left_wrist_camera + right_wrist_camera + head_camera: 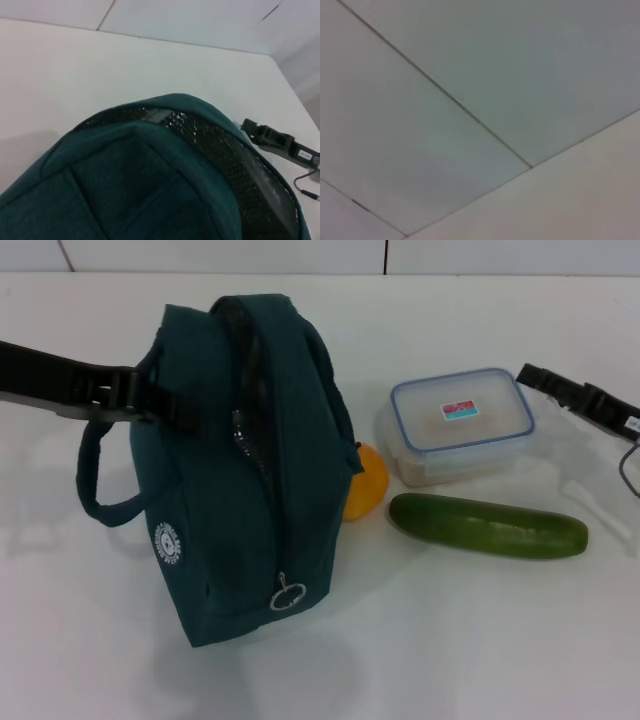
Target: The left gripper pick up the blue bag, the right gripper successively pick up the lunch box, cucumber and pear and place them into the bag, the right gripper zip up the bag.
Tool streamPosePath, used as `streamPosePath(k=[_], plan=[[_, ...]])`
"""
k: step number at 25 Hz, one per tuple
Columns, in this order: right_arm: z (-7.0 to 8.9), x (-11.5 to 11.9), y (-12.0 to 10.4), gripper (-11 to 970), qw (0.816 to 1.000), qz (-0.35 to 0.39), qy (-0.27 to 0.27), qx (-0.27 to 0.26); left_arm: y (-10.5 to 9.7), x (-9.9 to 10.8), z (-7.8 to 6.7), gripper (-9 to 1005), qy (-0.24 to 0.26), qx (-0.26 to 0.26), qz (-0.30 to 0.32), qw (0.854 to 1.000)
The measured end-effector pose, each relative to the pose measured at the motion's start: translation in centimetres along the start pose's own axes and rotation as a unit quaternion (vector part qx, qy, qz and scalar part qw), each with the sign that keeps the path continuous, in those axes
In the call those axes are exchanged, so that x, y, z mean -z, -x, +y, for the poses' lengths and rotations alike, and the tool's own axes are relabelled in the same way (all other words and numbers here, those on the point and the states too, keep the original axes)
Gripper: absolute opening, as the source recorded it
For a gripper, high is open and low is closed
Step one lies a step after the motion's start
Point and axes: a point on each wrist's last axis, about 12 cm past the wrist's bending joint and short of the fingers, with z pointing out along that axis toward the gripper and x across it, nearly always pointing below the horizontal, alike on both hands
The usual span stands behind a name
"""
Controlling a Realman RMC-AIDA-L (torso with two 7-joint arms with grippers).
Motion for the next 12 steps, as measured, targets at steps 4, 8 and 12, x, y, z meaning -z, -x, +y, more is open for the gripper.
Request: streamPosePath(k=[4,8,12], plan=[[0.09,-0.13,-0.03,798,1.000,0.001,0.001,0.000,0.17,-0.08,-0.22,49,-0.006,-0.004,-0.002,1.000],[0.14,-0.14,-0.03,790,1.000,0.000,0.003,-0.001,0.30,-0.07,-0.46,49,-0.016,-0.009,-0.006,1.000],[0.25,-0.26,0.05,781,1.000,0.000,0.005,0.000,0.37,-0.01,-0.46,49,-0.016,-0.009,-0.008,1.000]])
